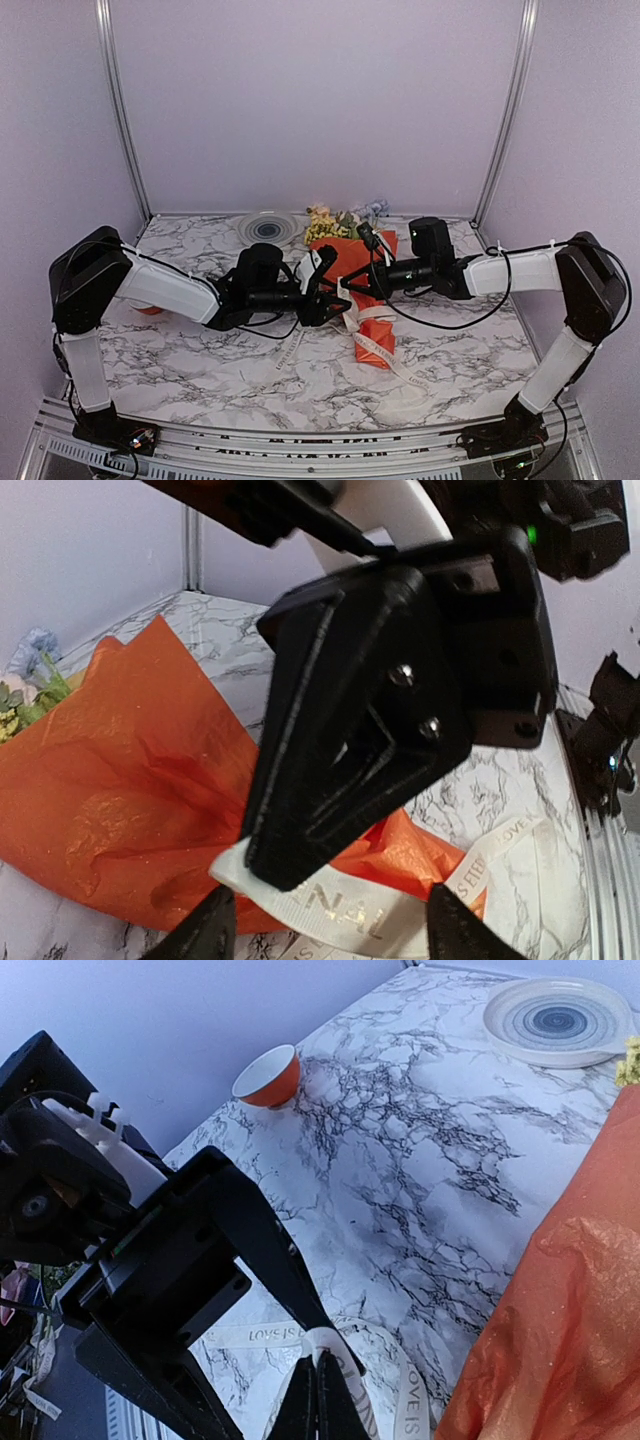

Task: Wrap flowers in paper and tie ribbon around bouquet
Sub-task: Cross the ribbon over the folded bouquet.

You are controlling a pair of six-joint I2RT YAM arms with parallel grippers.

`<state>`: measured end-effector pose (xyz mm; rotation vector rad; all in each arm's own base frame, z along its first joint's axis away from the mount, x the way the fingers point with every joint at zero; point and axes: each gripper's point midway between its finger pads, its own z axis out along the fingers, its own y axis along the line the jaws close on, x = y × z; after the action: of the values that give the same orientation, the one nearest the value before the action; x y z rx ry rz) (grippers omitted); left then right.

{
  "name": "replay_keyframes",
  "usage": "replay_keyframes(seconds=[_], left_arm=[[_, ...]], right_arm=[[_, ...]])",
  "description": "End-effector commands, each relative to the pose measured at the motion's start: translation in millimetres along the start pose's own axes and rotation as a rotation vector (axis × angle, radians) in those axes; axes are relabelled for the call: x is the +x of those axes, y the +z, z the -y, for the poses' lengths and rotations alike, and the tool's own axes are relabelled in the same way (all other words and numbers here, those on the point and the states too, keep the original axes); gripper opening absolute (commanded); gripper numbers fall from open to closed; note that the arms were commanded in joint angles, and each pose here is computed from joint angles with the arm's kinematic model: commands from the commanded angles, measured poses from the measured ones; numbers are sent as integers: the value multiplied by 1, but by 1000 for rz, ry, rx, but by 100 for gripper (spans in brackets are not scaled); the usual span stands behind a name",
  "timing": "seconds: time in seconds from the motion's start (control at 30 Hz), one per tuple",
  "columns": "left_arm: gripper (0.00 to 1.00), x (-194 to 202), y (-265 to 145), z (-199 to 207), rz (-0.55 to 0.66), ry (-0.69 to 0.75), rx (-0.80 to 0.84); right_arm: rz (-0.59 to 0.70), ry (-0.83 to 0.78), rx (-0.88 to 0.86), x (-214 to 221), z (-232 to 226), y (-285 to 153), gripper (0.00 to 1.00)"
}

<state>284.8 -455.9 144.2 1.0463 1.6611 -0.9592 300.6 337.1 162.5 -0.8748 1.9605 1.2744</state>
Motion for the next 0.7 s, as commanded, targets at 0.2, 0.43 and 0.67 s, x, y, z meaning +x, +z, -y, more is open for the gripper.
replay_keyframes(seconds=[0.2,0.43,0.67], left_arm=[[40,-18,8,16,108,5,143],[34,-13,14,1,108,-5,88],[49,-8,15,-13,104,5,47]], right_arm=[[31,-41,-40,-19,-11,2,0],[15,-45,-77,-17,-18,1,0],[-4,-42,-104,-14,-23,0,0]])
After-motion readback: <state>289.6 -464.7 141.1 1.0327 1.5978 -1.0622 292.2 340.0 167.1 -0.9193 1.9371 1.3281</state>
